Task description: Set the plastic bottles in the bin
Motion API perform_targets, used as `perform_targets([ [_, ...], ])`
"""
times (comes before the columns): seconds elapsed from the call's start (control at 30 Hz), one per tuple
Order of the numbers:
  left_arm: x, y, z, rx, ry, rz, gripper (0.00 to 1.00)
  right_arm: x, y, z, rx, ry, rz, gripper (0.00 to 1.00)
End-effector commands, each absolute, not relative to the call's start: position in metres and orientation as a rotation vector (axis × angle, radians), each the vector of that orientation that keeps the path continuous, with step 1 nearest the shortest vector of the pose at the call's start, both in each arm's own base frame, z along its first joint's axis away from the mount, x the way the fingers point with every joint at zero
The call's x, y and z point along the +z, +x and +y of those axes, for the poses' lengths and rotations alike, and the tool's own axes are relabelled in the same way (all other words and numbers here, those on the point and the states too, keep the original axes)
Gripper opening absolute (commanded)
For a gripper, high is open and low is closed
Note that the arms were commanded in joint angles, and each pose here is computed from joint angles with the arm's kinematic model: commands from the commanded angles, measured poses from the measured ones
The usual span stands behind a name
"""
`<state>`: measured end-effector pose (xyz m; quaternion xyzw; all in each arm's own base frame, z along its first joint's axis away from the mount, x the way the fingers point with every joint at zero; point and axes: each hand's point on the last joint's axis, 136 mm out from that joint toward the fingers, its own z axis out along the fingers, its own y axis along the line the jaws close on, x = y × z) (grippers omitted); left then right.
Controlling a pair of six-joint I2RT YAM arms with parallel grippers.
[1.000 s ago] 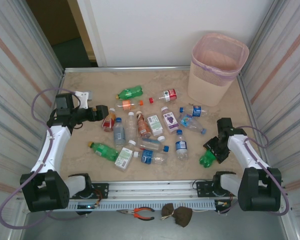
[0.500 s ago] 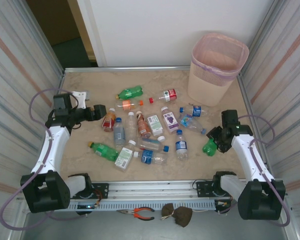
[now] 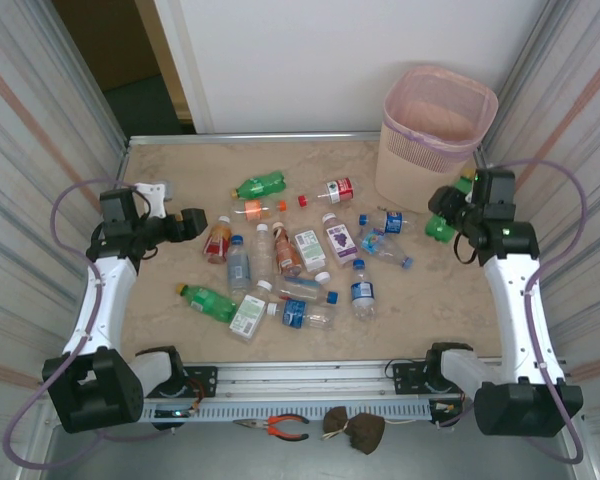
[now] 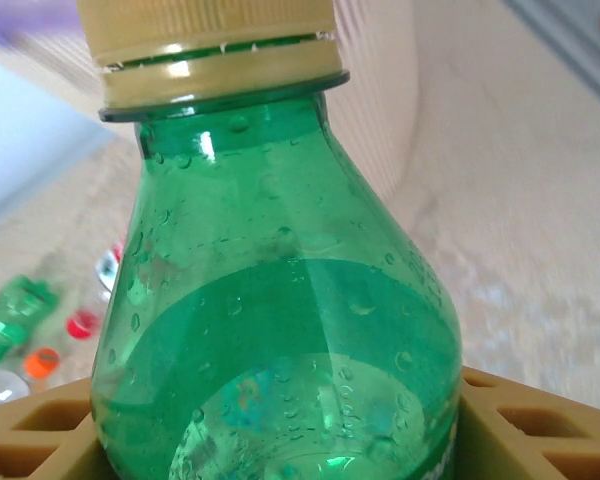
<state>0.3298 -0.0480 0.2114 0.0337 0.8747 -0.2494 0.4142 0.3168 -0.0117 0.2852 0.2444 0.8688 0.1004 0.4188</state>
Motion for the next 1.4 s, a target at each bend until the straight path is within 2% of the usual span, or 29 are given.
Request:
perform_targets([
  [0.0,0.220,0.328,-0.045,-0.612,0.085,2.155,0.86,0.329,0.343,-0.014,0.238,0.505,2.088,0.63],
  [0.2,0.220,0.329,-0.049,-0.644,0.091,2.154,0.85,0.393,0.395,-0.008,0.304,0.439,1.949,0.63],
  [0.53,0.217,0.329,-0.049,-0.652,0.092,2.156,0.85,0.438,0.496,-0.005,0.395,0.429,1.836,0.62],
  [0.83,0.216,0.330,-0.051,-0.667,0.091,2.161,0.85,0.402,0.573,-0.004,0.433,0.469,1.908,0.63],
  [1.37,0.213,0.330,-0.051,-0.678,0.078,2.171,0.85,0.284,0.618,0.005,0.487,0.558,2.162,0.54],
])
